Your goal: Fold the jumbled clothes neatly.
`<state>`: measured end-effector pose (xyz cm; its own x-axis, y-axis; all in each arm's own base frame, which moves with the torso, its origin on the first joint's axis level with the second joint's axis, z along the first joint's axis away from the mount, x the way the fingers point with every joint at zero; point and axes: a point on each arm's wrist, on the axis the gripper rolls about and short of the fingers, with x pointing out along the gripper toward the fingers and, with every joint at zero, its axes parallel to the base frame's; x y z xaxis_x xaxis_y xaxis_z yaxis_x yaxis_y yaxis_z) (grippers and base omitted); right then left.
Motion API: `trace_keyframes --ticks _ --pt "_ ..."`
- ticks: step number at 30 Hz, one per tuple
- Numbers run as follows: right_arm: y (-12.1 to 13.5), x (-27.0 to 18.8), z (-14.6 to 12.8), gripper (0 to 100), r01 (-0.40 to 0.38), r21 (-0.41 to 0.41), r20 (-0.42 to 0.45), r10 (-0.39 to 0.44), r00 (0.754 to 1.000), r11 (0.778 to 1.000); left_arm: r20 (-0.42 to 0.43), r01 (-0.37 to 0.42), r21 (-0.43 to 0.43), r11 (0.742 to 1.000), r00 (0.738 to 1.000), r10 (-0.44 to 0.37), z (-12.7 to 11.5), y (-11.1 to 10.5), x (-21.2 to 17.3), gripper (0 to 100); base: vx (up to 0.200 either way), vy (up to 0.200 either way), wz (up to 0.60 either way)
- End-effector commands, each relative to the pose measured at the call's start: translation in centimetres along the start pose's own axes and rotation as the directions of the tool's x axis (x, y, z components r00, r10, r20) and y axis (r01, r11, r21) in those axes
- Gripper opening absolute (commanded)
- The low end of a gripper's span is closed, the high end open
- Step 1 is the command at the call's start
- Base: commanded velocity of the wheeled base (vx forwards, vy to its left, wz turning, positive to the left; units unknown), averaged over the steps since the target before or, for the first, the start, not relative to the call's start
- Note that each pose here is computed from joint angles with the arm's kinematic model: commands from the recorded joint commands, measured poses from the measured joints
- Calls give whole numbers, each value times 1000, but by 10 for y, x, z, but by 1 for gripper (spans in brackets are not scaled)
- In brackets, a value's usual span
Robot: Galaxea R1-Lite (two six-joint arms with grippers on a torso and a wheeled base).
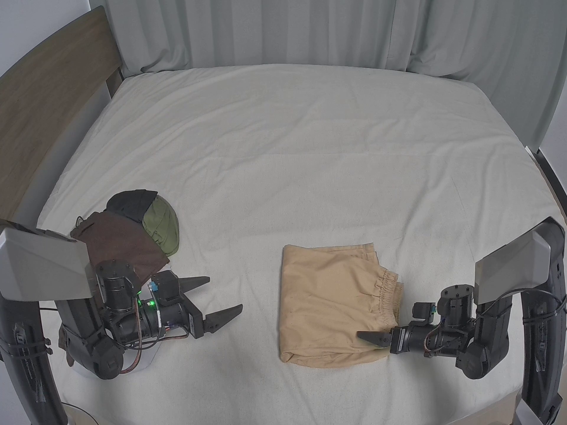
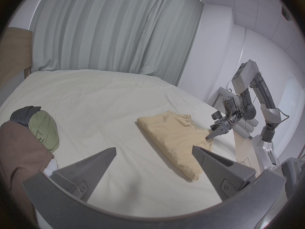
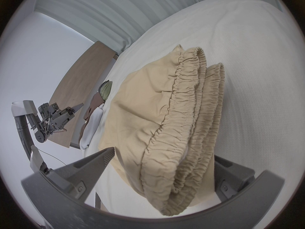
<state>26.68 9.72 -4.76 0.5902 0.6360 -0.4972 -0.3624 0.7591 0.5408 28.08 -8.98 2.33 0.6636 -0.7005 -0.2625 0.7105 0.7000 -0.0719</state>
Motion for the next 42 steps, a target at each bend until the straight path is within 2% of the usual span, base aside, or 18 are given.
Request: trace_keyframes --ticks 1,3,4,23,30,42 --pt "0 0 1 100 -2 -2 2 2 1000 1000 0 0 0 1000 1000 0 0 0 0 100 0 0 0" --pt "1 0 0 100 -2 -2 2 2 1000 1000 0 0 0 1000 1000 0 0 0 0 100 0 0 0" --pt "1 0 0 0 -2 -2 2 2 1000 1000 0 0 0 1000 1000 0 0 0 0 100 0 0 0" --pt "2 0 1 0 -4 -5 2 4 1000 1000 -2 0 0 1000 1000 0 -1 0 0 100 0 0 0" --pt "22 -10 11 0 -50 -48 39 52 998 998 -2 -1 -2 1000 1000 1 0 0 -1 100 0 0 0" --pt "40 -20 19 0 -92 -87 67 98 993 992 -4 0 -3 1000 1000 0 -1 0 -1 100 0 0 0"
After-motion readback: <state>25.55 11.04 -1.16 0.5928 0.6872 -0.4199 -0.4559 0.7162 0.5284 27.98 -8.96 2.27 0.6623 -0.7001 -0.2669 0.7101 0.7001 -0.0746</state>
